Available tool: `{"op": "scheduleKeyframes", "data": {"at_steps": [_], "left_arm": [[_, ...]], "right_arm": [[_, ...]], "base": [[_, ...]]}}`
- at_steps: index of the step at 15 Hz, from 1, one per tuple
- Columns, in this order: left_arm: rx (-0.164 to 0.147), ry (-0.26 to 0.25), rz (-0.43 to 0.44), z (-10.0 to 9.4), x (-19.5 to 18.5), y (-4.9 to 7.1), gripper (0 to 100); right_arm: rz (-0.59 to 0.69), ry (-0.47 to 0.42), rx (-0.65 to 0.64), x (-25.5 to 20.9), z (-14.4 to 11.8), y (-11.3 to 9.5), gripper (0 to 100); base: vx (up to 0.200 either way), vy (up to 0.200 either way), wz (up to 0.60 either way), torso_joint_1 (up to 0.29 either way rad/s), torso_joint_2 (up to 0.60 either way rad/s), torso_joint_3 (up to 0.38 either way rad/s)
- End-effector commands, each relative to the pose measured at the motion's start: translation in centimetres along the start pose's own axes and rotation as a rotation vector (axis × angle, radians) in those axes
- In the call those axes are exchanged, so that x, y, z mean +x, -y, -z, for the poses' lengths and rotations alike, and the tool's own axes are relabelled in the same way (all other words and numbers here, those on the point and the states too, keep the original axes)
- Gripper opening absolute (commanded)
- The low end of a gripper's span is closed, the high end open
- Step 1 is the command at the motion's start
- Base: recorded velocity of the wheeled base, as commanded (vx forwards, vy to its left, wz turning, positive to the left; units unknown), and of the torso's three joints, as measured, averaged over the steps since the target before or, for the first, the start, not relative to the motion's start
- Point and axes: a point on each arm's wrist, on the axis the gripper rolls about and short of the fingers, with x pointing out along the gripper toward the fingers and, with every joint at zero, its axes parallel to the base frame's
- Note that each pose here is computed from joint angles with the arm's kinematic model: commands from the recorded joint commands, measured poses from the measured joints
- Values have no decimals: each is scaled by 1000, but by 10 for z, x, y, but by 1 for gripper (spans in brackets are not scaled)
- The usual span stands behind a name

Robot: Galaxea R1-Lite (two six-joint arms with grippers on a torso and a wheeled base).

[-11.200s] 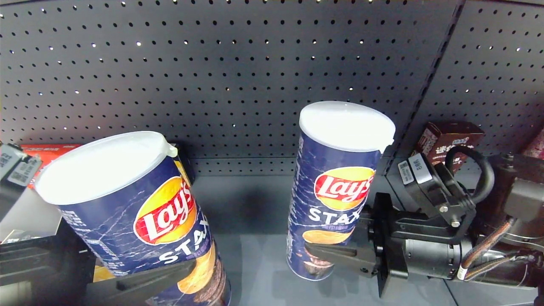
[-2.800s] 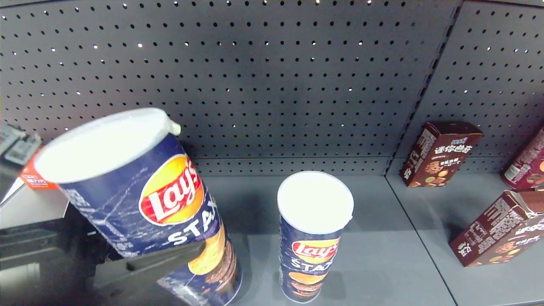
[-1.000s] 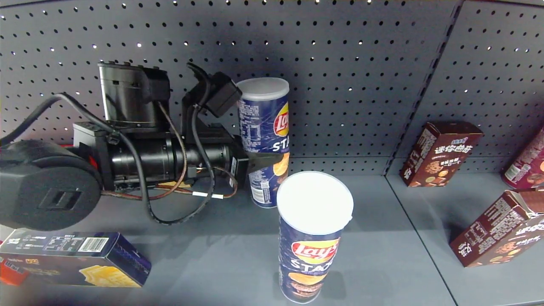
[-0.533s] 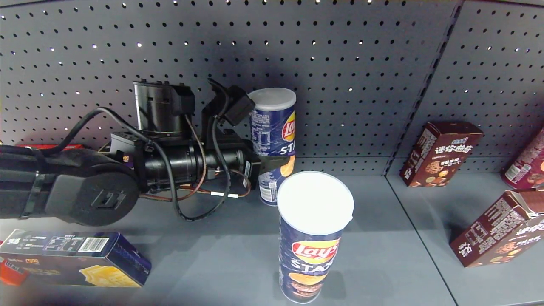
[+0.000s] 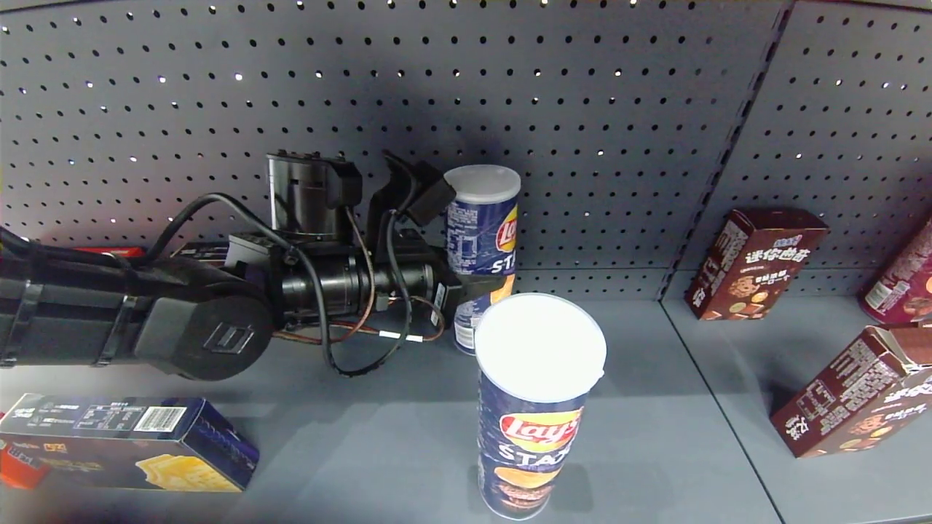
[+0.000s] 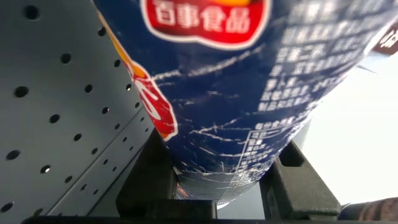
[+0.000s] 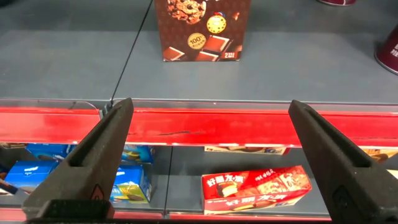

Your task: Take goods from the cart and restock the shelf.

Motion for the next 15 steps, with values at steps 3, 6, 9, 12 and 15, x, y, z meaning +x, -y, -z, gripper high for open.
{"op": "scheduleKeyframes", "data": {"at_steps": [3,6,9,12,15], "left_arm": [[3,-12,4,4,3,-1,0],[0,-17,6,6,5,0,0],[0,-21,9,8,6,0,0],[-3,-23,6,8,6,-1,100],[0,-15,-5,5,0,-2,100]], "right_arm": [[-1,1,0,0,0,0,100],[-1,-1,0,0,0,0,100],[-1,-1,0,0,0,0,100],[-1,1,0,0,0,0,100],[0,-1,0,0,0,0,100]], "base": [[0,0,0,0,0,0],[0,0,0,0,0,0],[0,0,0,0,0,0],[0,0,0,0,0,0],[0,0,0,0,0,0]]}}
